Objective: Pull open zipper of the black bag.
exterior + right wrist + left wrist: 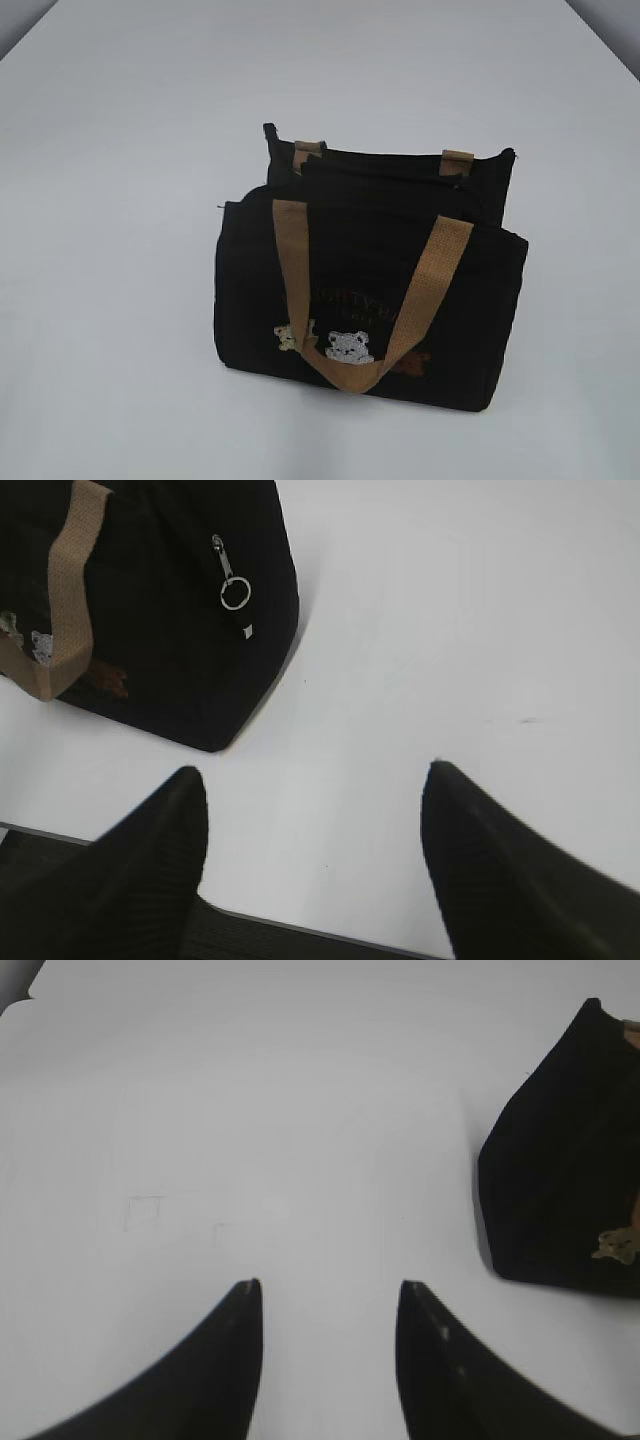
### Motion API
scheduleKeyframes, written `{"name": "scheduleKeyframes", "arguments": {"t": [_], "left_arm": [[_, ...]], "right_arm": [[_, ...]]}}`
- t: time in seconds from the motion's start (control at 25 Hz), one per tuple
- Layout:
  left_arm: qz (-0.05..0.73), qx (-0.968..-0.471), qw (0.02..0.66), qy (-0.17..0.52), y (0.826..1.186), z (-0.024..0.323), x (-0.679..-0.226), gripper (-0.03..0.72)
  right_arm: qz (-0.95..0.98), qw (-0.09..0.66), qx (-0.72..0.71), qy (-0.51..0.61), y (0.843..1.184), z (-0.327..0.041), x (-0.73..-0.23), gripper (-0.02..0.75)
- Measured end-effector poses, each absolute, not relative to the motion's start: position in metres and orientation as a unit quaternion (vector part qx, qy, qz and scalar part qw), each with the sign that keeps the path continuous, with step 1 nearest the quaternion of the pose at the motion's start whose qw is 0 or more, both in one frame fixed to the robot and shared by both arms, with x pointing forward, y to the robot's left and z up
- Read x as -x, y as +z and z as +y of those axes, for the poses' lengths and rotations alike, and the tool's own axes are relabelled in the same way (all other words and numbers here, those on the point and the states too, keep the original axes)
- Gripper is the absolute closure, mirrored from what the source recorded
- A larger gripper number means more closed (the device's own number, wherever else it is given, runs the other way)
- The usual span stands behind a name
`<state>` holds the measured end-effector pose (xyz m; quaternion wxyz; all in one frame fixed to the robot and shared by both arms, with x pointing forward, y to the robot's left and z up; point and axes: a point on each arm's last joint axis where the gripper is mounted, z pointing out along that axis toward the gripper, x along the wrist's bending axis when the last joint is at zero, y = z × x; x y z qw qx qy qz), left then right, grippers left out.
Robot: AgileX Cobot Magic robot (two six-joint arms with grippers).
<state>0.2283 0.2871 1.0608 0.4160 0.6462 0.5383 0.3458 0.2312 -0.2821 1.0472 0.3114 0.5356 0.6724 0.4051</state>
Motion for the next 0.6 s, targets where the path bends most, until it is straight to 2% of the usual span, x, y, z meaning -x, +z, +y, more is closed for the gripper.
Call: {"name": "scheduleKeyframes", "arguments": {"t": [0.24,0.6], "left_arm": [[0.536,-0.648,0.417,0.345,1.0608,0.2872,-0.2282,0.372],[0.536,-0.648,0.417,0.345,1.0608,0.2872,-0.2282,0.387]], "right_arm": [[0.663,0.337,-0.552,0.377,1.0461,-0.2896,-0.2322,0.219],[0.652,0.337,-0.566,0.376,1.0459,-0.2914,-0.2324,0.219]]}}
